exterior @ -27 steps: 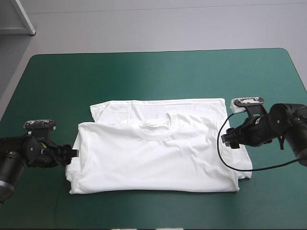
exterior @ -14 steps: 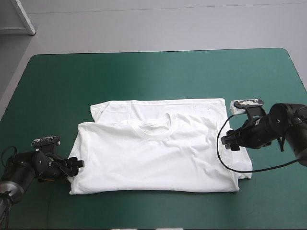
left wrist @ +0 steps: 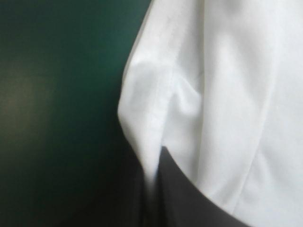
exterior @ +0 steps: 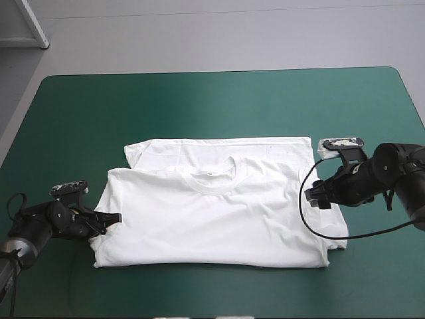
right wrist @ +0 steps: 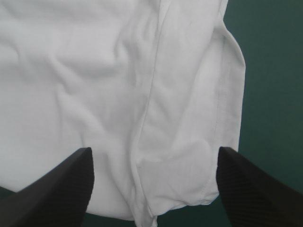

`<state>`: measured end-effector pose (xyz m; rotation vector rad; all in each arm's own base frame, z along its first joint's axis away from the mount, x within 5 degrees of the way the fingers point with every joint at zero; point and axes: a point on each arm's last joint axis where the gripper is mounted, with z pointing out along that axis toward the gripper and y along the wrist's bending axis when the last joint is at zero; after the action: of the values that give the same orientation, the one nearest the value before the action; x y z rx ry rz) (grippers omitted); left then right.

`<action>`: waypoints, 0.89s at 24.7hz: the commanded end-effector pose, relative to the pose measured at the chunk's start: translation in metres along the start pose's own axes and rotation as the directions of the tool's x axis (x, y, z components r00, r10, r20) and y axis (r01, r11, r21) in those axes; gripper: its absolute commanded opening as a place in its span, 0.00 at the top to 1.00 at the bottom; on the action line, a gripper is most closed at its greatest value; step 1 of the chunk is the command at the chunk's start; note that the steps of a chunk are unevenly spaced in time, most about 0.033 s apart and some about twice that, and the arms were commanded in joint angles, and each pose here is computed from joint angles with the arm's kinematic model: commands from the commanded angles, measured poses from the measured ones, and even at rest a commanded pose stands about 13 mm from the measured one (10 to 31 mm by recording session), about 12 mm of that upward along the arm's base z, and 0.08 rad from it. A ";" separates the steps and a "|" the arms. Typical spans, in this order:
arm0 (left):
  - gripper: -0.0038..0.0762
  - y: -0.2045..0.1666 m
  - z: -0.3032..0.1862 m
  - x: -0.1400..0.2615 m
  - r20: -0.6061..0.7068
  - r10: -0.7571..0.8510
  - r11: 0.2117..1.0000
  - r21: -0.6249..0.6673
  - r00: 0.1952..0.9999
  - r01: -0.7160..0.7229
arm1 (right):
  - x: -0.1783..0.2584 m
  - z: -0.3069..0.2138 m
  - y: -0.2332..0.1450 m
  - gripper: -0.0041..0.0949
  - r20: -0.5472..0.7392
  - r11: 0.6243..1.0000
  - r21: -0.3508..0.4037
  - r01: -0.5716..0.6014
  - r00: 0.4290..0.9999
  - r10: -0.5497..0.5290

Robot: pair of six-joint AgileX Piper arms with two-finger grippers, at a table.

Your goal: Fold the cloth

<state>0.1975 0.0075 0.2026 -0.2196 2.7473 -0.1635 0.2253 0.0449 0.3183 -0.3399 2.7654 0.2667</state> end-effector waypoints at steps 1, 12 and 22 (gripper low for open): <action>0.96 -0.003 -0.004 -0.005 0.038 -0.018 1.000 0.023 0.999 0.018 | -0.004 -0.016 0.001 0.28 0.082 1.000 0.002 0.005 0.997 -0.005; 0.96 -0.012 -0.072 -0.007 0.430 -0.164 0.983 0.148 0.888 0.110 | -0.008 -0.018 0.002 0.39 0.121 1.000 -0.003 0.001 0.993 -0.001; 0.96 -0.042 -0.066 0.000 0.337 0.042 0.909 0.377 0.940 -0.176 | -0.009 -0.018 0.002 0.39 0.133 1.000 -0.008 -0.002 0.991 0.003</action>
<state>0.1735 -0.0215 0.2606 -0.0327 2.3695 -0.5120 0.2288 0.0459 0.3207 -0.3270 2.7236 0.2748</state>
